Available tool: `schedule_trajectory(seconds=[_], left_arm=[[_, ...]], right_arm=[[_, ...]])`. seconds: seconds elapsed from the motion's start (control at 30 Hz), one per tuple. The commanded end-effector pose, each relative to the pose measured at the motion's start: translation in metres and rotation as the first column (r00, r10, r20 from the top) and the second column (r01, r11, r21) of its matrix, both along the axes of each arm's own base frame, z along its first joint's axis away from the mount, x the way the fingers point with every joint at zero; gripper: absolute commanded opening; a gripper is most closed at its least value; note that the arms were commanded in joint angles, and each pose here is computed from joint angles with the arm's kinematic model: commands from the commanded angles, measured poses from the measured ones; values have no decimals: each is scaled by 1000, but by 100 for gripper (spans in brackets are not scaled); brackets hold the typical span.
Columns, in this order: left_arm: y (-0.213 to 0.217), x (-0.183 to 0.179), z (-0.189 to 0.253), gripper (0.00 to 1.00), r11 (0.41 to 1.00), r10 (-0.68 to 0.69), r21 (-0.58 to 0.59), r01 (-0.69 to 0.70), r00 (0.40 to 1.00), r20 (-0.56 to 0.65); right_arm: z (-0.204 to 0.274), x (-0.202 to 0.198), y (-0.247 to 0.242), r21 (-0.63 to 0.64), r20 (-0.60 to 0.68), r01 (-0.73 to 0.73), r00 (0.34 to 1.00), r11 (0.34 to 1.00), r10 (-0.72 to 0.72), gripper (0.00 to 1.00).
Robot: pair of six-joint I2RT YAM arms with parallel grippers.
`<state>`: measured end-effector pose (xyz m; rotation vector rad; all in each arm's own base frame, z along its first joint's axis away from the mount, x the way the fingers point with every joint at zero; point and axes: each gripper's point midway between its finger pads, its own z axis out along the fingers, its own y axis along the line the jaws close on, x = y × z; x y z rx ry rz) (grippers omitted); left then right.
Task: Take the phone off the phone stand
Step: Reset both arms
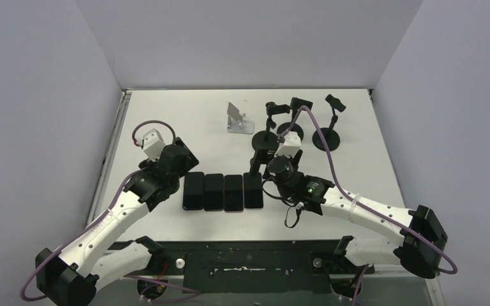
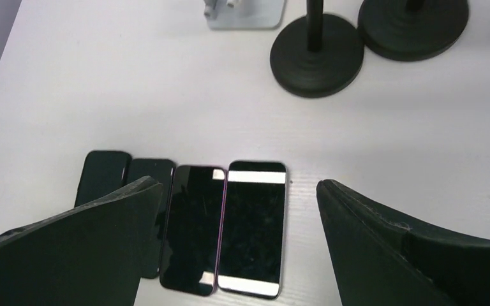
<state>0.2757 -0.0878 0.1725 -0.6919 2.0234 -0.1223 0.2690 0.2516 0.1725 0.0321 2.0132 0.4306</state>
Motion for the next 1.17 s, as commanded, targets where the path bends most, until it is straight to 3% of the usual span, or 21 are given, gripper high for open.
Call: schedule_trajectory(seconds=[0.0,0.07,0.1,0.13,0.23,0.37,0.57,0.7,0.77,0.87,1.13], left_arm=[[6,12,53,97,999,51,11,-52,996,69],[-5,21,78,97,984,-113,144,105,993,45],[-14,24,91,97,948,-238,223,225,971,32],[-16,26,101,97,935,-268,254,250,962,42],[-19,32,137,97,933,-305,256,254,935,183],[-39,26,202,97,905,-418,238,352,838,352],[-45,22,283,97,886,-462,268,378,753,469],[-29,20,315,97,926,-377,232,298,762,526],[-16,17,327,97,954,-300,191,232,766,568],[-6,17,333,97,970,-241,167,176,776,583],[-15,18,330,97,961,-277,172,217,774,569]], right_arm=[[56,26,-18,-43,108,174,980,984,-169,100],[84,31,-19,-106,156,161,977,981,-144,100],[104,33,-17,-150,199,121,976,981,-90,100],[118,33,-16,-190,241,93,970,977,-46,100],[171,34,-21,-122,361,96,931,988,-46,100],[240,40,-46,-88,458,203,878,975,-141,100],[318,29,-79,-106,604,279,780,954,-161,100],[339,4,-102,54,678,229,707,972,-204,100],[338,-3,-111,95,673,219,704,971,-225,100],[325,-2,-113,61,643,236,734,970,-219,100],[307,3,-100,4,612,203,774,979,-163,100]])
